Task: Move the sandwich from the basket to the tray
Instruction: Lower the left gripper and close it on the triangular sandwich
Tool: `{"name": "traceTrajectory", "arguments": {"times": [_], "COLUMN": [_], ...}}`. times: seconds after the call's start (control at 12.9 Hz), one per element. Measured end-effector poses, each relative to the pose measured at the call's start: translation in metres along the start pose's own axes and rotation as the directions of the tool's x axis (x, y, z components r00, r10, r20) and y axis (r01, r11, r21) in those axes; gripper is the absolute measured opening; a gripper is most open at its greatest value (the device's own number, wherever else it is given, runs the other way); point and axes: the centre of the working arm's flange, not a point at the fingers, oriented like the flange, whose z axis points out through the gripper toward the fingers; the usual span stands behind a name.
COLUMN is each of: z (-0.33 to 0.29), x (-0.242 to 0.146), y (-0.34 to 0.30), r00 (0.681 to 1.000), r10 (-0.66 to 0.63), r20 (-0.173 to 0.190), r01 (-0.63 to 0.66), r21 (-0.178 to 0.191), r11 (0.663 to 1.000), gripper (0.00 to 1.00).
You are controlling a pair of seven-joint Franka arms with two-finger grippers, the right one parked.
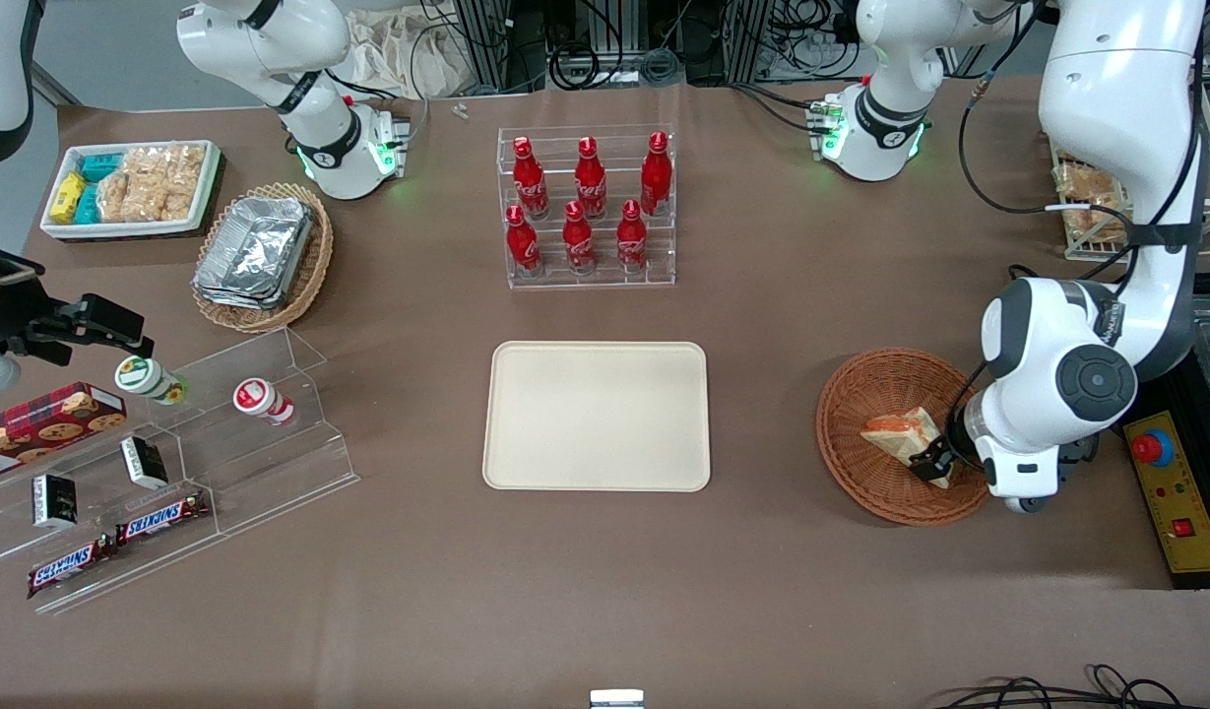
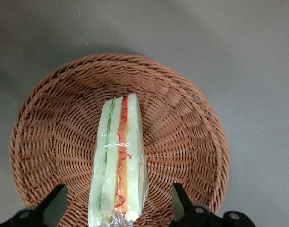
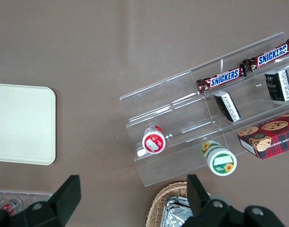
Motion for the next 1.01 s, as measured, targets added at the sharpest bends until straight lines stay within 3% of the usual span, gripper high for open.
{"name": "traceTrajectory", "arguments": {"times": [0.54,0.86,1.01], "z": [0.029,0.043,0.051], "x": [-0.003,-0.004,-0.005], "y": [0.001,0.006,0.007], "r00": [0.999,0.993,0.992], "r10": [-0.011,-0.080,-0.088], "r20": [0.035,0.083,0.087], "r01": [0.010,0.081,0.090], "r21": [0.030,-0.012,-0.016], "r11": [1.000,0.997,0.996], "gripper": [1.00,1.00,0.78]}}
